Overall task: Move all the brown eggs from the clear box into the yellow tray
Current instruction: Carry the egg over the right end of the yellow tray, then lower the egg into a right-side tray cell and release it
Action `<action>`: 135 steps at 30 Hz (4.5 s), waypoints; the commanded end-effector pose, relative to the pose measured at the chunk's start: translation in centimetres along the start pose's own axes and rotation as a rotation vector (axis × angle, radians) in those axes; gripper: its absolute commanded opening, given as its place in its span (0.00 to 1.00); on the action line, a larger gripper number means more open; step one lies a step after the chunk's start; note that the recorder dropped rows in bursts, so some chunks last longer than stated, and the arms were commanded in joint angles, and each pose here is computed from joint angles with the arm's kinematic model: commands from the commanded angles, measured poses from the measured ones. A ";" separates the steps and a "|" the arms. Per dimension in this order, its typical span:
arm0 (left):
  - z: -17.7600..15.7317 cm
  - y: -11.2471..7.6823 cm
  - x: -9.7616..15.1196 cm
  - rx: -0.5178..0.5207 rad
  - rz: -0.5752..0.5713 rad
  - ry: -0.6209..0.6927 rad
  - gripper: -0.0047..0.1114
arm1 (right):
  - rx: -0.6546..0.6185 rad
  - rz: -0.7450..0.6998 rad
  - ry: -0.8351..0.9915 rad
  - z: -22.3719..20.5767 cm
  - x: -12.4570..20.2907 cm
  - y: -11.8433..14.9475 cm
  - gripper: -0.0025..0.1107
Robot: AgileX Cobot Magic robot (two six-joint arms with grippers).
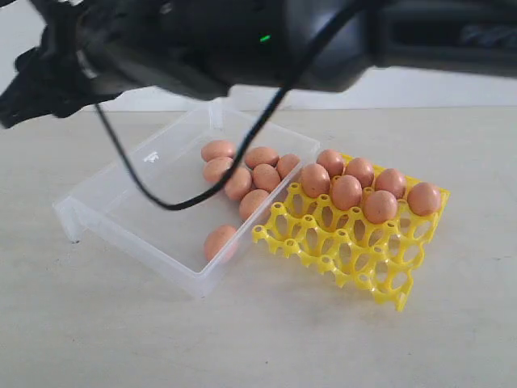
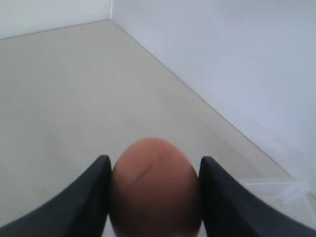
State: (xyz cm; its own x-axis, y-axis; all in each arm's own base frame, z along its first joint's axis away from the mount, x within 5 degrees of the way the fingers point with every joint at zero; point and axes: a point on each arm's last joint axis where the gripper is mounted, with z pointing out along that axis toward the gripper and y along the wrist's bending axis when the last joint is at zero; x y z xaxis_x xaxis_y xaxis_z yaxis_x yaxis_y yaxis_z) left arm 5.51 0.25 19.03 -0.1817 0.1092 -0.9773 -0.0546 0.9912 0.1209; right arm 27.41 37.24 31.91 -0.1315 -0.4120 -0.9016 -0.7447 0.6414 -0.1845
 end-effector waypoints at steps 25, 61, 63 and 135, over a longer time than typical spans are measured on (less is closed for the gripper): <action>0.0 0.0 0.0 0.000 -0.013 -0.006 0.00 | 0.799 0.751 -0.324 -20.7 20.7 -30.3 0.02; 0.0 0.0 0.0 0.000 -0.013 -0.006 0.00 | -0.204 0.662 0.092 -13.3 30.0 -20.3 0.02; 0.0 0.0 0.0 0.000 -0.013 -0.006 0.00 | -0.166 0.668 0.148 -13.2 30.6 -20.4 0.02; 0.0 0.0 0.0 -0.001 -0.013 -0.008 0.00 | 0.101 0.693 0.155 -13.4 31.0 -22.6 0.69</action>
State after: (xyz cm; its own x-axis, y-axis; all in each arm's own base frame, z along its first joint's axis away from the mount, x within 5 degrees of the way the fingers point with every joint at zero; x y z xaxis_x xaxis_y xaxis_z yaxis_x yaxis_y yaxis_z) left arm 5.51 0.25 19.03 -0.1817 0.1092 -0.9773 -0.0546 0.9912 0.1209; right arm 31.22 1.40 12.60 -0.6716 -0.0010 -0.7409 -0.4070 0.8361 0.3679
